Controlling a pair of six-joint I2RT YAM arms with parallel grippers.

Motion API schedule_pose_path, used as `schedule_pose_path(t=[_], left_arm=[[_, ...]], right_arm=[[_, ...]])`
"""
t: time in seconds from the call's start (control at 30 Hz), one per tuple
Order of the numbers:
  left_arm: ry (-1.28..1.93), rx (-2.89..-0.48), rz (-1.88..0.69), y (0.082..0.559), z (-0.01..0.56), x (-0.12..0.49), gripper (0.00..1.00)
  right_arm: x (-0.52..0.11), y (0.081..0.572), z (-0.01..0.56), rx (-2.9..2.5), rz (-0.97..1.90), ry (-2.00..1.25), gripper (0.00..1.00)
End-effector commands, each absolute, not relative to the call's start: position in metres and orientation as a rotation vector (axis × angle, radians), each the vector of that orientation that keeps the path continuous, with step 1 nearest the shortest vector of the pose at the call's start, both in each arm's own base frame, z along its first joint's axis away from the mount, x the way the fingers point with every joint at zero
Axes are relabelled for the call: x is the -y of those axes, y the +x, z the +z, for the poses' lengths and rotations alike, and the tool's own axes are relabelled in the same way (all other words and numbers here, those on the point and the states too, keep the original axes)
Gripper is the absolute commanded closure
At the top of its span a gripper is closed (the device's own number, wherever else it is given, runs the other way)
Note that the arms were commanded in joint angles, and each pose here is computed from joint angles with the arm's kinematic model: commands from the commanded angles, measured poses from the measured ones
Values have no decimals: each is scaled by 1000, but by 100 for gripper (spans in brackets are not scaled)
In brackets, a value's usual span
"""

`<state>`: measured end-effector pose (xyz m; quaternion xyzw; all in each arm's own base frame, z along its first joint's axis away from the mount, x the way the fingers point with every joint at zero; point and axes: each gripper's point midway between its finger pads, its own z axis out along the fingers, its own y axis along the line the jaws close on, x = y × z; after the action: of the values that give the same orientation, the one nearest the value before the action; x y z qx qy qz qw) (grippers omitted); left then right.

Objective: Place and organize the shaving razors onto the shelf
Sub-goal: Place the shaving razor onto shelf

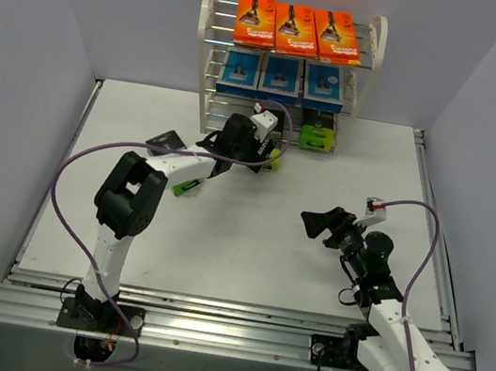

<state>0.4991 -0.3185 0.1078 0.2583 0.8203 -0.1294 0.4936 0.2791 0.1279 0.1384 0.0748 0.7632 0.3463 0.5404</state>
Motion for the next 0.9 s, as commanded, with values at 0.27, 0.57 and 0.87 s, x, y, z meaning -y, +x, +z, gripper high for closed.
schedule_pose_path(t=[0.27,0.57,0.87], left_arm=[[647,-2028,-258,505,76,312,9],[620,-2022,-213,518,78,309,9],[532,-1985,-134,535,88,302,8]], right_arm=[[-129,283,152,-1753,832,139,0],[-129,284,152,-1753,831,135,0],[-129,285,150,-1758,826,138,0]])
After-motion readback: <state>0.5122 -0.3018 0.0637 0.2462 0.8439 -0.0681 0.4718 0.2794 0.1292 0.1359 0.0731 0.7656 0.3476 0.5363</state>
